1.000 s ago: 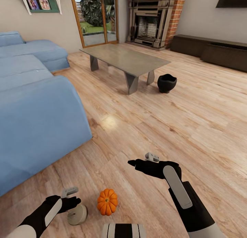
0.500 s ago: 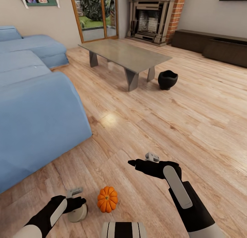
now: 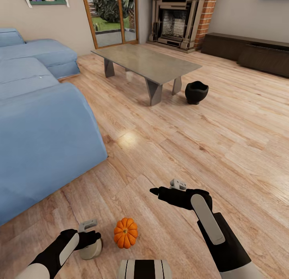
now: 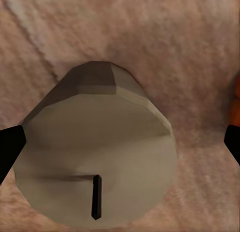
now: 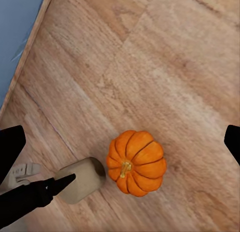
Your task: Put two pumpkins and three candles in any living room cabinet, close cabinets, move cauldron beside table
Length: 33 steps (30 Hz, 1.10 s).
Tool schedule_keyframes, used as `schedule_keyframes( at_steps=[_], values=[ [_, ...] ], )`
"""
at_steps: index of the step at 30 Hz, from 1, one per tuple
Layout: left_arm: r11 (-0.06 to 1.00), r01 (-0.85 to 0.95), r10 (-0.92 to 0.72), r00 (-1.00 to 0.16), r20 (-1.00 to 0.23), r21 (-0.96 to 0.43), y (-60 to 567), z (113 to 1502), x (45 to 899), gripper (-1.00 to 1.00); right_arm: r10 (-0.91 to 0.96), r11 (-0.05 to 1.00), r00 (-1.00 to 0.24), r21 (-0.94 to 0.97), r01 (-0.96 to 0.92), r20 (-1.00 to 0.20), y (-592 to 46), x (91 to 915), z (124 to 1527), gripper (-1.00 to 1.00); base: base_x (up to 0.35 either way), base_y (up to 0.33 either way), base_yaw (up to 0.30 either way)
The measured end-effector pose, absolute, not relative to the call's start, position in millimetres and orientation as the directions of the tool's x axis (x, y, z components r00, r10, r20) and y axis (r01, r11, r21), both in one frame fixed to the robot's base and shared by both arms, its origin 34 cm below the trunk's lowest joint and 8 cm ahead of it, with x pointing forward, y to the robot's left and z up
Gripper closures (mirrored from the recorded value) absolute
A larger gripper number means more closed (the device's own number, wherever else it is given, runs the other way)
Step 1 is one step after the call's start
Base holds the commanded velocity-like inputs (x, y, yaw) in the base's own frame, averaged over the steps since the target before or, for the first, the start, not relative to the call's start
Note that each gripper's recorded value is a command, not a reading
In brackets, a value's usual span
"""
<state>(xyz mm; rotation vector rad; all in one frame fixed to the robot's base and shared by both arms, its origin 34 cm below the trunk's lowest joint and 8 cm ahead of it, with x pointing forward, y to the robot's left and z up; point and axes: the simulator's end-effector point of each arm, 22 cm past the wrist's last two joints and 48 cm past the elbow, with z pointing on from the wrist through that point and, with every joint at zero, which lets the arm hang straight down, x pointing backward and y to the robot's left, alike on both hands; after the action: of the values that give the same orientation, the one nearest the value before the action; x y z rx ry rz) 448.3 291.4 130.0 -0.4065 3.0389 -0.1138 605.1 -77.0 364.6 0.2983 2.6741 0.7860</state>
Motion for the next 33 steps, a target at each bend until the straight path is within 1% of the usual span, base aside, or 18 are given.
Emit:
schedule_keyframes(
  at_steps=[17,24,33],
  values=[
    [0.963,-0.259,-0.264,-0.962,-0.064,-0.072,294,130,448,-1.0,0.291,0.824,-0.921,0.557,0.103,-0.259,-77,605,365,-1.0,0.0,0.0,0.0],
    [0.964,-0.267,-0.268,-0.961,-0.073,-0.016,306,129,447,-1.0,0.291,0.824,-0.921,0.557,0.104,-0.259,-77,605,365,-1.0,0.0,0.0,0.0],
    [0.963,-0.269,-0.268,-0.961,-0.063,0.0,307,123,441,-1.0,0.291,0.824,-0.925,0.555,0.113,-0.244,-77,603,356,-1.0,0.0,0.0,0.0]
  ],
)
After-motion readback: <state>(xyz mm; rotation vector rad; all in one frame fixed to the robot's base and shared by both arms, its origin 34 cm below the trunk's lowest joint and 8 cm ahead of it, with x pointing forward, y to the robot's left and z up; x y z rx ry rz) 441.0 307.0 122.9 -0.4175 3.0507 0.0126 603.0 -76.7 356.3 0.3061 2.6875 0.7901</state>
